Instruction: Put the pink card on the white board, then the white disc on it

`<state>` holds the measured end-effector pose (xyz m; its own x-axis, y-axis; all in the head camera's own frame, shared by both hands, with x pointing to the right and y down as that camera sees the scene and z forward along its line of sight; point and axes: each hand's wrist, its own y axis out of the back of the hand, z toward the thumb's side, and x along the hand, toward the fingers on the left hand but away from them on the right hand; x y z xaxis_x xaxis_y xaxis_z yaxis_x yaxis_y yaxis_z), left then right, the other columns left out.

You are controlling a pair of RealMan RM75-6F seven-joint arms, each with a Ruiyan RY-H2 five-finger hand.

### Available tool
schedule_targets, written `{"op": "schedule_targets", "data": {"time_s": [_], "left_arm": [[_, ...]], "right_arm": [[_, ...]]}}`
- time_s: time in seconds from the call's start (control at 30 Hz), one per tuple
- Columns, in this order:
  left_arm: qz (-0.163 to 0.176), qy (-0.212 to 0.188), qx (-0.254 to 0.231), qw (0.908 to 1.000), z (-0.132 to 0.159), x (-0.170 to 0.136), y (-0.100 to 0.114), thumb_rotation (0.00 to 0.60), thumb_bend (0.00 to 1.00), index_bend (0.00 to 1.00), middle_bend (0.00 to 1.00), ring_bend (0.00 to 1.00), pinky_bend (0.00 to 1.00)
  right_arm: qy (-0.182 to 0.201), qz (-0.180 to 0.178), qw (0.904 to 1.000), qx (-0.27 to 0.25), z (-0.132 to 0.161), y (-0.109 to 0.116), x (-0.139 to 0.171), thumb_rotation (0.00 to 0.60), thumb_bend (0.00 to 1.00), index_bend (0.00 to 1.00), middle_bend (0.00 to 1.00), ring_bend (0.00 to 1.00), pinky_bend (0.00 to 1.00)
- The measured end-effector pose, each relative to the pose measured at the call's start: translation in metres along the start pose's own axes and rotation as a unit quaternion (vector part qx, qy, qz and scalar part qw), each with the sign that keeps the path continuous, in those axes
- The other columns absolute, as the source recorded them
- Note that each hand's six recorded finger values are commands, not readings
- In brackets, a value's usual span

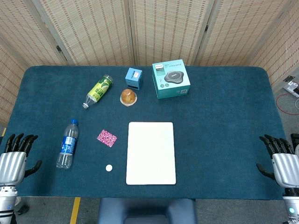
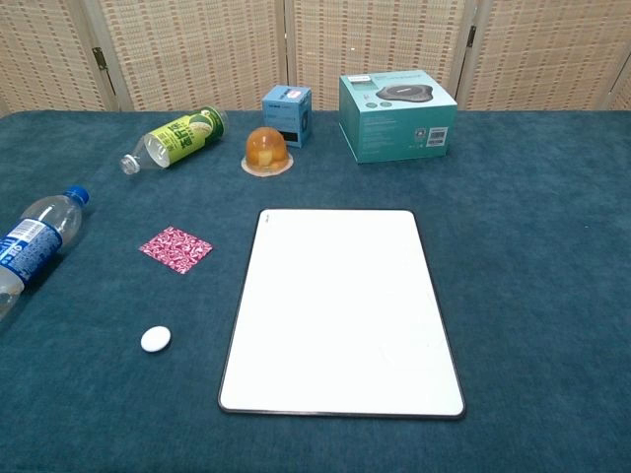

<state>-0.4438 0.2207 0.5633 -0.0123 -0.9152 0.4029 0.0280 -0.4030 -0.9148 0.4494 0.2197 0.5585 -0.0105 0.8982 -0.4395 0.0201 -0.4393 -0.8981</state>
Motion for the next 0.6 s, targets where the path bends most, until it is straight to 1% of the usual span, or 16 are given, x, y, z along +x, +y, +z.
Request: {"op": "schedule_targets", "data": {"time_s": [0.17, 0.6], "left_arm": [[-0.006, 0.000, 0.004, 1.0000, 0.0023, 0.0015, -0.0028, 0.600, 0.31, 0.19, 0.20, 0.11, 0.00], [-0.012, 0.005, 0.006, 0.9999, 0.0030, 0.0017, -0.0032, 0.600, 0.31, 0.19, 0.19, 0.11, 0.00]], "right_arm": [[0.003, 0.008, 1.0000, -0.002, 0.0018, -0.0028, -0.0034, 0.600, 0.25, 0.14, 0.15, 0.14, 0.10], [0.002, 0.007, 1.0000, -0.005, -0.0006, -0.0021, -0.0036, 0.600, 0.25, 0.14, 0.15, 0.15, 0.10]]}}
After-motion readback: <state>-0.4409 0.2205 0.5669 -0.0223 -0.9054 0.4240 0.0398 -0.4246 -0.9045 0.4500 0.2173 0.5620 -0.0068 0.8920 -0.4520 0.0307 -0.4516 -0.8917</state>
